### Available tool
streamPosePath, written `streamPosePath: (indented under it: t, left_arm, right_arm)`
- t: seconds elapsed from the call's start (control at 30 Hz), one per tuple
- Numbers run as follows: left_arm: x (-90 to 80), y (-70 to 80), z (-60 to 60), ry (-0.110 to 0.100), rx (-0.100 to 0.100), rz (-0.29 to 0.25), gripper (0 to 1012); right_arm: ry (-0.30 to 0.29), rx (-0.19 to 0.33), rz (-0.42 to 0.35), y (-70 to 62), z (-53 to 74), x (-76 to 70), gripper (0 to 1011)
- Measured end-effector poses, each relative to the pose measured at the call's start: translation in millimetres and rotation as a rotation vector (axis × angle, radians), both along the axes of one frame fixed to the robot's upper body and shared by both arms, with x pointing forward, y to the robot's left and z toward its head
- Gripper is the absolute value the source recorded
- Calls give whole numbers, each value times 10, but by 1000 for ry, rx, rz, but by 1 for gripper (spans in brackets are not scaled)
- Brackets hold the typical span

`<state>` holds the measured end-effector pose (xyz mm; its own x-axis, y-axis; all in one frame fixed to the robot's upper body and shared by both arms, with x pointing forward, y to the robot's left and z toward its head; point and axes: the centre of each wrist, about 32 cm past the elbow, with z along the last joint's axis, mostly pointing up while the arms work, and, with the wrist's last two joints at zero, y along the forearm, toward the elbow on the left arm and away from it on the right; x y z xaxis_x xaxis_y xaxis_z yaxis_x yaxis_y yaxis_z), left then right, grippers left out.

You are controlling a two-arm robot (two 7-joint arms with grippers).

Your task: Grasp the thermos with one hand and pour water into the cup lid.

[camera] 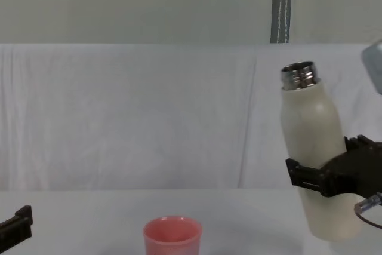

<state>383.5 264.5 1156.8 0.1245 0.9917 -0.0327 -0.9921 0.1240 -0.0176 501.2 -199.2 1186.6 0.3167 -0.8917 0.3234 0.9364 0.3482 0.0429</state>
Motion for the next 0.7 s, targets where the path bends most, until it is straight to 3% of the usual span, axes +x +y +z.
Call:
streamPosePath:
  t: [0.2, 0.23, 0.7]
  left_arm:
    - [0, 0, 0, 0, 0, 0, 1001]
    - [0, 0, 0, 0, 0, 0, 1001]
    - [0, 0, 0, 0, 0, 0, 1001]
  right_arm:
    - [-43, -144, 28, 35, 109, 13, 951]
    - [-43, -144, 28, 35, 109, 13, 951]
    - [-147, -430, 68, 210, 205, 8, 951]
